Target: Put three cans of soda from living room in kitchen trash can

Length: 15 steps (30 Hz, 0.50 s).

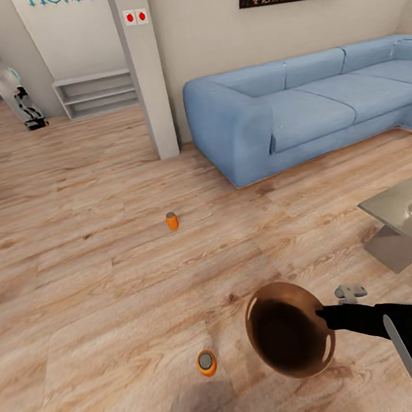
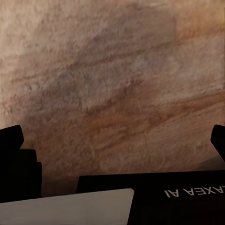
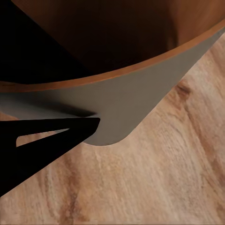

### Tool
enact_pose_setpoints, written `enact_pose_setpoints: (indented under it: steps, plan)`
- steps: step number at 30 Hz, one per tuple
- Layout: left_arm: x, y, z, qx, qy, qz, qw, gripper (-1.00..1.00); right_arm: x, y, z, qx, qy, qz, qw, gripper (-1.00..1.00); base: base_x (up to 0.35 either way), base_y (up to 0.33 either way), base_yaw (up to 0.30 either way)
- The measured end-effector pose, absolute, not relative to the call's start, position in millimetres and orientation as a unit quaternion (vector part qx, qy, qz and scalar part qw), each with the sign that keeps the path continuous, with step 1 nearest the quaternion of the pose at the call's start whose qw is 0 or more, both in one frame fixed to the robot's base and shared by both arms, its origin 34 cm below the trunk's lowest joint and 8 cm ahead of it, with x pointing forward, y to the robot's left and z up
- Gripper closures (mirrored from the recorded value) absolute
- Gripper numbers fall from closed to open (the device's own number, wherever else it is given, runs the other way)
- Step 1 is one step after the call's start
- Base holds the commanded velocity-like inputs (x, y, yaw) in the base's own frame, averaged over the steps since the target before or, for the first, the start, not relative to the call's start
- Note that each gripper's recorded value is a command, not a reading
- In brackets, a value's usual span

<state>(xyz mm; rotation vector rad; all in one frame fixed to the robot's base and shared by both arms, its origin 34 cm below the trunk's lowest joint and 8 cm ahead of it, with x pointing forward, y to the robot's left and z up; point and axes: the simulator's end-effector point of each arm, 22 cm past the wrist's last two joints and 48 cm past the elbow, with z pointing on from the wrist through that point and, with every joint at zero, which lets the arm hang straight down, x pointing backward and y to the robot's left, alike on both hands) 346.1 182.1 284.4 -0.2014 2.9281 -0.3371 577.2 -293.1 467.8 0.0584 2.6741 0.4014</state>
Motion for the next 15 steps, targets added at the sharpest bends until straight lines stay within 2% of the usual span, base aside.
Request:
enact_pose_setpoints:
  steps: [9, 15]
  plan:
    - [341, 182, 281, -0.070, 0.987, -0.114, 0.087, -1.00, 577, -296, 463, 0.023, 0.966, 0.143, 0.213, 1.00, 0.000, 0.000, 0.000]
    - [338, 182, 279, -0.072, 0.988, -0.114, 0.082, -1.00, 580, -327, 465, 0.032, 0.968, 0.119, 0.218, 1.00, 0.000, 0.000, 0.000]
